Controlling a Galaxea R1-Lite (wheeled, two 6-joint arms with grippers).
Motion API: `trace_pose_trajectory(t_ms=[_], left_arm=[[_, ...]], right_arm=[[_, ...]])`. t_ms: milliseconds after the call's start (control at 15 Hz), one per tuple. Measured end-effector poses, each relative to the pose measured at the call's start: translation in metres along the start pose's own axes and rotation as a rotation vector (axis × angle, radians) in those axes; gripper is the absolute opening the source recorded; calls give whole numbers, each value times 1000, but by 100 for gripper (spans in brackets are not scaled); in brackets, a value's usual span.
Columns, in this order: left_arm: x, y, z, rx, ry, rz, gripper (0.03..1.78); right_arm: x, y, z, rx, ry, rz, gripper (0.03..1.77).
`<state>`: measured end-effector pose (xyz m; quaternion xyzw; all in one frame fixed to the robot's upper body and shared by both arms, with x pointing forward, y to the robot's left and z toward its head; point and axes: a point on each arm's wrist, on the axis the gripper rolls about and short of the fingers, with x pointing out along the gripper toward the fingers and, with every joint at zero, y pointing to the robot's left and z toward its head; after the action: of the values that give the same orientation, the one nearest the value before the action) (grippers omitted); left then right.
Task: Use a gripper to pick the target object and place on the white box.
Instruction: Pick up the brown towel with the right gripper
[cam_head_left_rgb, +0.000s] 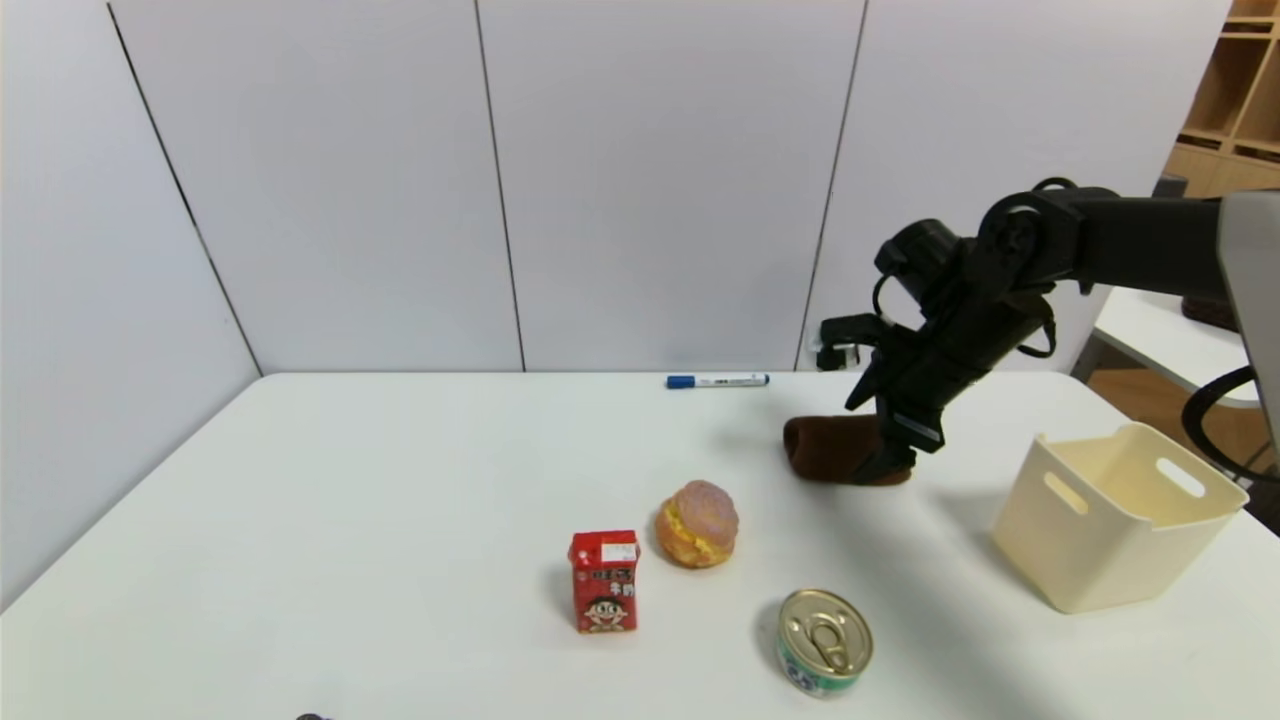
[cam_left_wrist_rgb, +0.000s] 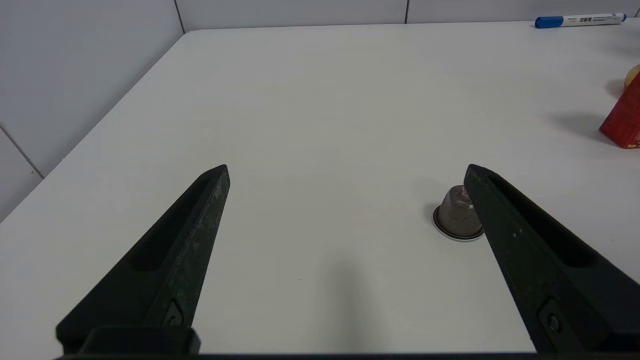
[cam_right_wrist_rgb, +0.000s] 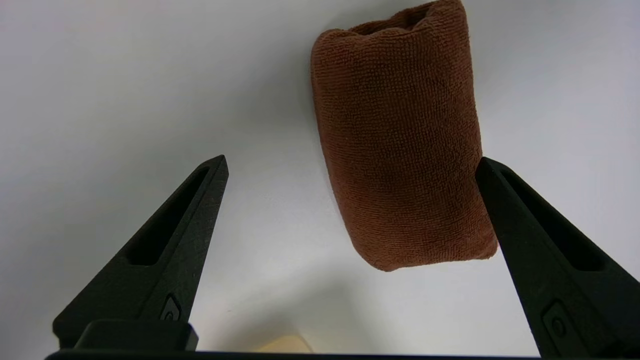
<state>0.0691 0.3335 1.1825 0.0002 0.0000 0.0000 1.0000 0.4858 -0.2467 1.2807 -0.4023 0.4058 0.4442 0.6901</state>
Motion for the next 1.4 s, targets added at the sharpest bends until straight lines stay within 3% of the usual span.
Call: trace_pose_trajectory(t_ms=[200, 333, 867, 1400], left_arm=[[0, 0, 0, 0, 0, 0, 169], [0, 0, 0, 0, 0, 0, 169], [0, 0, 0, 0, 0, 0, 169], [0, 0, 0, 0, 0, 0, 169]], right_arm=[[-1, -3, -6, -99, -48, 26, 171], [-1, -4, -9, -131, -75, 37, 171], [-3, -9, -19, -143, -112, 47, 171], [26, -19, -21, -142, -156, 72, 171]])
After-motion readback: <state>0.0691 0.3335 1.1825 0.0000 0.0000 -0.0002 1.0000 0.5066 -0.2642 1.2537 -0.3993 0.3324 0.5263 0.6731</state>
